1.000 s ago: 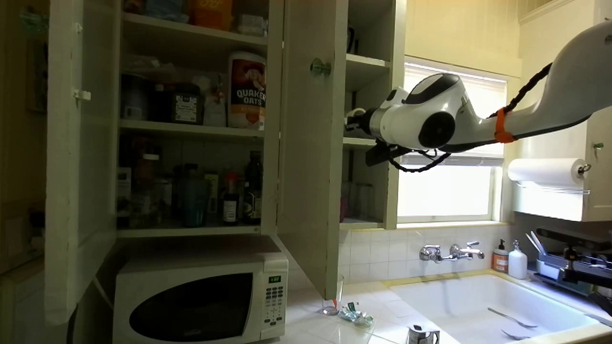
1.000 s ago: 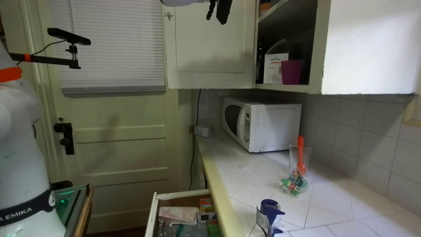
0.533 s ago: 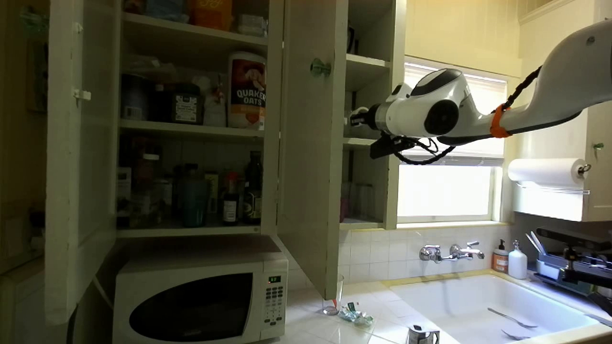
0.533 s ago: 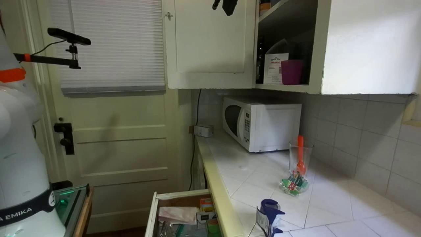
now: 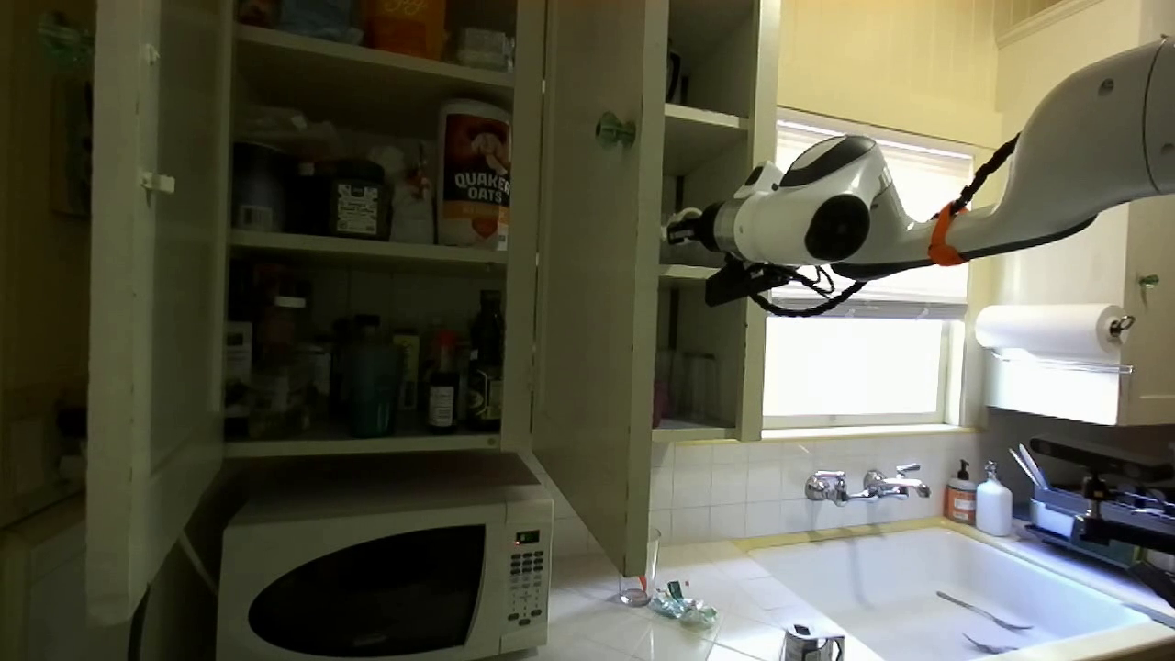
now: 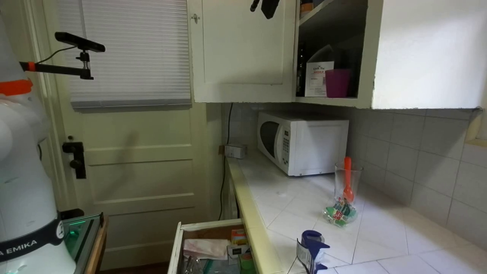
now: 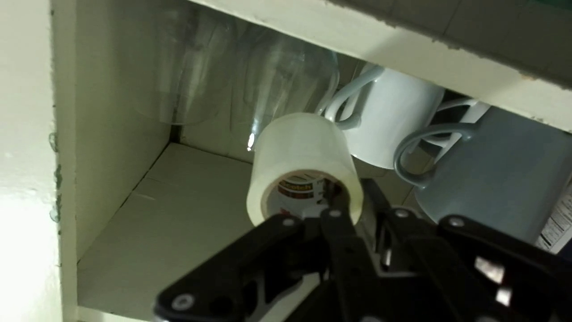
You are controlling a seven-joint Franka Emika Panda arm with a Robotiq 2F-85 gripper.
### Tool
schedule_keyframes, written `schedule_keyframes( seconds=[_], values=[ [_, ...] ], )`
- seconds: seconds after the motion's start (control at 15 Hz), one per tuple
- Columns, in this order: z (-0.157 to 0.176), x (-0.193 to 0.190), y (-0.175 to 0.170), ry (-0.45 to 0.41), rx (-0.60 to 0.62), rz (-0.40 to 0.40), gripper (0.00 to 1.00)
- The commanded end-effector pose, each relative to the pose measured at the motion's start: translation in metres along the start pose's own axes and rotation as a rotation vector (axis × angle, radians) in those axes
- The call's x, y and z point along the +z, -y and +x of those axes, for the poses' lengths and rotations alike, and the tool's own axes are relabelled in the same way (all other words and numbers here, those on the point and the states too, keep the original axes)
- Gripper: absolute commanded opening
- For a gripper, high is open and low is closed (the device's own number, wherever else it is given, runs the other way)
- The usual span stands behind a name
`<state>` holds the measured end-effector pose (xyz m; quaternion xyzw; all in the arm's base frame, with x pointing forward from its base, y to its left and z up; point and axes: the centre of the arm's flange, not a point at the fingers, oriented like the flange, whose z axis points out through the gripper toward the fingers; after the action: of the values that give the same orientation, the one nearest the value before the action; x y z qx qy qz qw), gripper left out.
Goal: Put the masking tape inside the middle shelf of the cabinet on the right
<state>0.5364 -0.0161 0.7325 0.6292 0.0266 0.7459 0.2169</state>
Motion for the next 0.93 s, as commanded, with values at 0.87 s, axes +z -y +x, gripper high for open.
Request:
schedule_keyframes(
  seconds=[0.87],
  values=[
    [-0.017,0.078,0.027,-0.007,-0.087,0.159,0.04]
  ],
)
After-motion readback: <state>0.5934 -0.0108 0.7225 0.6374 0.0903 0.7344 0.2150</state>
